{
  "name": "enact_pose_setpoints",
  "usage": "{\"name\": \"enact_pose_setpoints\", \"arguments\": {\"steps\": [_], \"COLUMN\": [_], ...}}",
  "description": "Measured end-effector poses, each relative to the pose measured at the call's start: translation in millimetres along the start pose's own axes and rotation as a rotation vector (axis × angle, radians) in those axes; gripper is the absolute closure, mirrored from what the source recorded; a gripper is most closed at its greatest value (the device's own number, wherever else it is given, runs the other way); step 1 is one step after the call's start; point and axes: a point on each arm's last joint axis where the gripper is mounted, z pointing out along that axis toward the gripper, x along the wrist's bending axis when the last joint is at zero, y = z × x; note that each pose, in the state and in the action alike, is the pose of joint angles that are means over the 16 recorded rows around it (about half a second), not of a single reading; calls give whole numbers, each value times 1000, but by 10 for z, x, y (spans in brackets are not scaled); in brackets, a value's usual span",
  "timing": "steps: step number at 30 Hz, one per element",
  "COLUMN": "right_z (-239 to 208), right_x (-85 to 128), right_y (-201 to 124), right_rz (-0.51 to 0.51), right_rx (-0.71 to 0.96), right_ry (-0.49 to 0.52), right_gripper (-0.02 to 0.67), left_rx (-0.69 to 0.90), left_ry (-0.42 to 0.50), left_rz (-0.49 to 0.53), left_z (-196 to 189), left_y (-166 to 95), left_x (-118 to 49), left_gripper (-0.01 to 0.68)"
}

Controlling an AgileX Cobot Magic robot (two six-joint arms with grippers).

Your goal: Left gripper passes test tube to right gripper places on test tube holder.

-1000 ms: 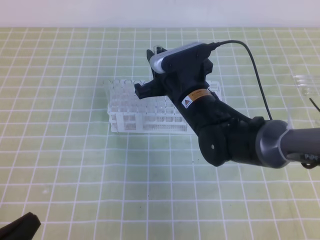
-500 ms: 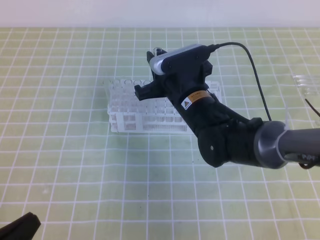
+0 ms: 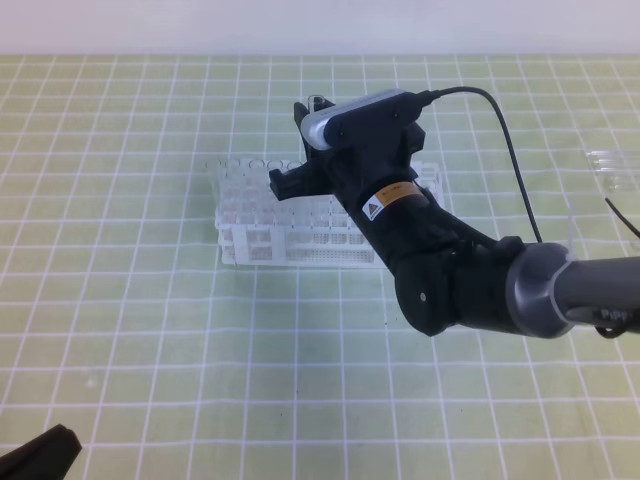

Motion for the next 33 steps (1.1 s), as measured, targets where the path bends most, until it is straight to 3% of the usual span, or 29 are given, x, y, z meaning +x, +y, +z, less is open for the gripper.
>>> {"name": "enact_pose_setpoints", "arguments": {"steps": [33], "right_z": [19], "right_x": [-42], "right_y": [-55], "right_rz": [-1], "right_rx": [-5], "right_ry": [-8], "right_gripper": [552], "left_rx": [4], "left_ry": [1], "left_rz": [1], "left_z": [3], "left_y": [-4], "left_x": [1], "left_gripper": [675]}}
